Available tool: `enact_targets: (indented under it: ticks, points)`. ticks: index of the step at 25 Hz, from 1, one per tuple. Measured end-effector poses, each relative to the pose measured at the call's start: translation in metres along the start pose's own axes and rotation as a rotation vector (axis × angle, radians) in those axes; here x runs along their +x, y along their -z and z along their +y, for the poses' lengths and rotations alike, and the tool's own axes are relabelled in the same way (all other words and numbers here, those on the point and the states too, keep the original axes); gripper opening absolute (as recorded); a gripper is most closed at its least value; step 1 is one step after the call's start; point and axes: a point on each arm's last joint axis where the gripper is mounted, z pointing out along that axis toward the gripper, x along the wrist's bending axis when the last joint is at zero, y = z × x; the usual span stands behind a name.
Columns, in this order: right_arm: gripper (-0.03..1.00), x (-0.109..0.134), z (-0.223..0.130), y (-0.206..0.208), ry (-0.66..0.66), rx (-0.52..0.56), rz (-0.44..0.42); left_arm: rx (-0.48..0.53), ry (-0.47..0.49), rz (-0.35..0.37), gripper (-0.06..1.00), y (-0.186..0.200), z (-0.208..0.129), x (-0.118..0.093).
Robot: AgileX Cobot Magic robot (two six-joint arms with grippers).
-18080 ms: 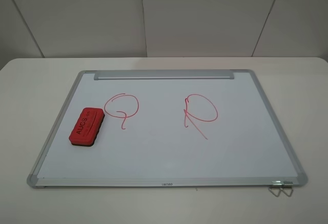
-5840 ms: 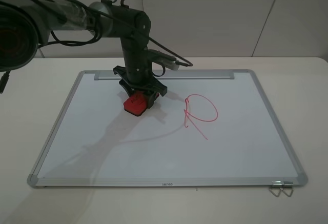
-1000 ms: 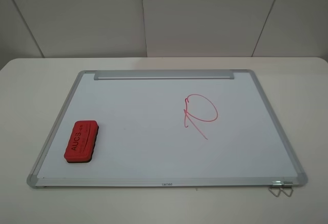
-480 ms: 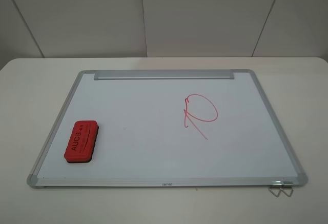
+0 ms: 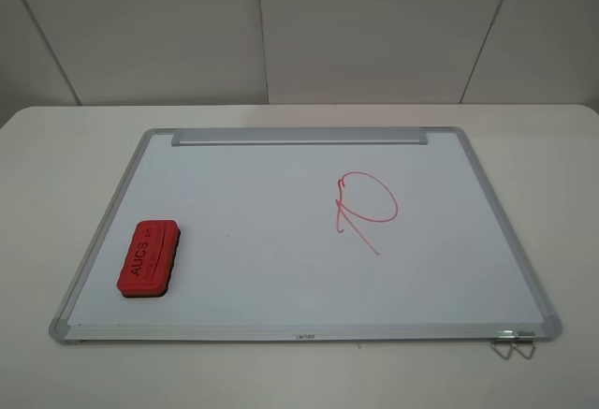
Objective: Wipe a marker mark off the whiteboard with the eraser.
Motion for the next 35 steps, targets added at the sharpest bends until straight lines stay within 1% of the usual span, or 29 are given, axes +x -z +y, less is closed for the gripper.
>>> enact_targets:
  ticks: [5,13,35]
  points:
    - [0.72,0.0,0.0,0.0,0.0,0.0,0.0,-0.001,0.002,0.0,0.72,0.0,0.0001,-0.0003]
    - [0.72,0.0,0.0,0.0,0.0,0.0,0.0,-0.005,0.038,0.07,0.72,0.0,0.0001,-0.0008]
    - [0.72,0.0,0.0,0.0,0.0,0.0,0.0,-0.006,0.039,0.072,0.72,0.0,0.0002,-0.0007]
